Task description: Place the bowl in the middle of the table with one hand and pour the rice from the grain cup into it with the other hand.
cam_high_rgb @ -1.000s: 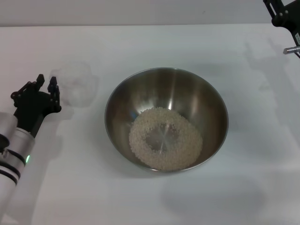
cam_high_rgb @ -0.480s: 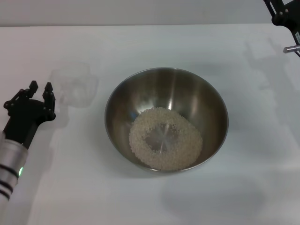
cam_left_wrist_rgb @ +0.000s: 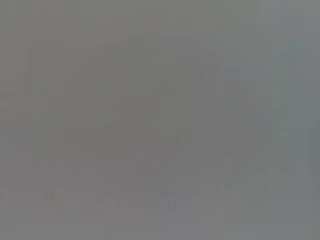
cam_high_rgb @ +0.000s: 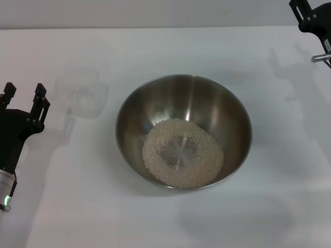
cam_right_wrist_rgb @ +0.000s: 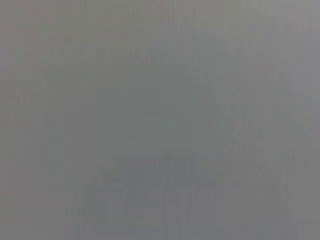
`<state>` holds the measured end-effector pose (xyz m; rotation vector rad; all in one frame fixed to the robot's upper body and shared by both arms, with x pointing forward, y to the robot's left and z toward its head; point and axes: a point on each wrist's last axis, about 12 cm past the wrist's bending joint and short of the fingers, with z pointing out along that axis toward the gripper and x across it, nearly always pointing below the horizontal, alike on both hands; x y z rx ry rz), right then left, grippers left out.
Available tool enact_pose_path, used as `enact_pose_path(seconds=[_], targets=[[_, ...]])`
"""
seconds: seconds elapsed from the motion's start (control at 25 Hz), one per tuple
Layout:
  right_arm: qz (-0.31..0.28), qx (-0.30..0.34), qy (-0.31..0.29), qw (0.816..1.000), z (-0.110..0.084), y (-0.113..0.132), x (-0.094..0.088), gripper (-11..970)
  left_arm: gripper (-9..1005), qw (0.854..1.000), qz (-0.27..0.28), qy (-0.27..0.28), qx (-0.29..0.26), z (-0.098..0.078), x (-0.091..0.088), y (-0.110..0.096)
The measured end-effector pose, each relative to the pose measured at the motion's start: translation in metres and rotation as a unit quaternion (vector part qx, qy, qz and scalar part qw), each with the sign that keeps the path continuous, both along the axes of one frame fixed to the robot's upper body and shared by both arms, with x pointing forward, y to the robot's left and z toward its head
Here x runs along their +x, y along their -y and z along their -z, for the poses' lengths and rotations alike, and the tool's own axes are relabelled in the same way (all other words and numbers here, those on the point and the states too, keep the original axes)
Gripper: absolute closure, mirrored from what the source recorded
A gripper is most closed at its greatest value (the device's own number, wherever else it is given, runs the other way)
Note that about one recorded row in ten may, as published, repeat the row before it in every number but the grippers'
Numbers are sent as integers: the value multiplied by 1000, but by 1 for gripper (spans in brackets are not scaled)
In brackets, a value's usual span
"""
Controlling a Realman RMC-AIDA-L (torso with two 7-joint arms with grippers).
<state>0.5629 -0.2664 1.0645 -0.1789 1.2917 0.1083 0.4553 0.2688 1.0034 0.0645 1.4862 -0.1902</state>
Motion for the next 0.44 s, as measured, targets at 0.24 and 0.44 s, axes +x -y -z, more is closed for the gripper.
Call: enact_pose_path(seconds=[0.24,0.44], targets=[[0,0,-3,1000,3,0,-4,265,442,1000,2,0,-24,-2,3,0],[3,1,-10,1000,7,1,-8,265,442,1000,5,2,-24,-3,6,1]])
